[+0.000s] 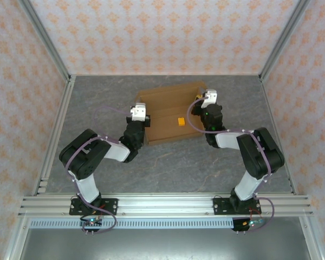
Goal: Fold the paper box
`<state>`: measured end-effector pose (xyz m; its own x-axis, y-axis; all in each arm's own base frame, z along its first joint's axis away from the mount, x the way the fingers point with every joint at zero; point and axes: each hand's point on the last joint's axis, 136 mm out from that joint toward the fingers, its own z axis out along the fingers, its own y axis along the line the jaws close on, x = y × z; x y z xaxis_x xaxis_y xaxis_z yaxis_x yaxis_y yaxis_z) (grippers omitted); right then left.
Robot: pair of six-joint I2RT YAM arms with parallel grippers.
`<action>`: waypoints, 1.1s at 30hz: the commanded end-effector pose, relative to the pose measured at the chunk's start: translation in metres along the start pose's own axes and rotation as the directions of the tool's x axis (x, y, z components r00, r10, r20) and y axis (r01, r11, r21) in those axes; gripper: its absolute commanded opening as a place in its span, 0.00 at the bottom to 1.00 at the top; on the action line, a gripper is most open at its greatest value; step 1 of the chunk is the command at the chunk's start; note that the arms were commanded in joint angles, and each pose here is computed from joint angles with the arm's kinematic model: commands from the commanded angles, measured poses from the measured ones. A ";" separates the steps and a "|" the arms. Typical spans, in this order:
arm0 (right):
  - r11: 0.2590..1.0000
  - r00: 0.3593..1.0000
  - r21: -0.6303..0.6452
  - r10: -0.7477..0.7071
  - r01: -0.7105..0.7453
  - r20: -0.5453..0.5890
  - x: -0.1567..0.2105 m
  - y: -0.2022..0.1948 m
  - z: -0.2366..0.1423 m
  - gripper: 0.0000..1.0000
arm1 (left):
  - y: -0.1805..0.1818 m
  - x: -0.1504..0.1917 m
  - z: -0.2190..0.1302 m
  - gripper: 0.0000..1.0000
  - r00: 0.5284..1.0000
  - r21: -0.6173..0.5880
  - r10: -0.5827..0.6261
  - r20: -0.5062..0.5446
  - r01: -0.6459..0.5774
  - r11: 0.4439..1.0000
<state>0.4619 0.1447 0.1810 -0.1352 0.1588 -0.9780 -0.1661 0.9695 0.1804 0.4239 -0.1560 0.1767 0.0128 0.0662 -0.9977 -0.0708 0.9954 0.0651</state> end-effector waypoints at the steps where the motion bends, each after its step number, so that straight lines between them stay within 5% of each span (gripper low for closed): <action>1: 0.998 0.999 0.051 0.030 -0.032 0.040 -0.014 -0.005 0.004 0.00 | 0.009 -0.001 0.001 0.13 0.999 -0.063 0.002 -0.038 -0.005 0.998; 16: 0.990 1.000 0.144 -0.002 0.002 0.000 -0.017 -0.018 0.006 0.00 | 0.031 -0.004 -0.002 0.63 0.976 0.069 -0.085 -0.201 0.101 0.993; 26: 0.993 0.996 0.085 -0.072 0.075 -0.044 -0.023 -0.012 0.011 0.00 | 0.031 -0.022 0.034 0.71 0.925 0.367 0.063 -0.374 0.085 0.926; 33: 0.996 0.990 -0.012 -0.084 0.084 -0.114 -0.026 -0.017 0.011 0.00 | 0.039 -0.027 0.078 0.70 0.908 0.414 0.122 -0.401 0.061 0.908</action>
<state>0.4801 0.1235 0.1861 -0.2249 0.0689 -0.9719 -0.1206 0.9879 0.0980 0.4973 -0.1075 0.2301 -0.3167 0.0873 -0.9445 0.2658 0.9640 0.0000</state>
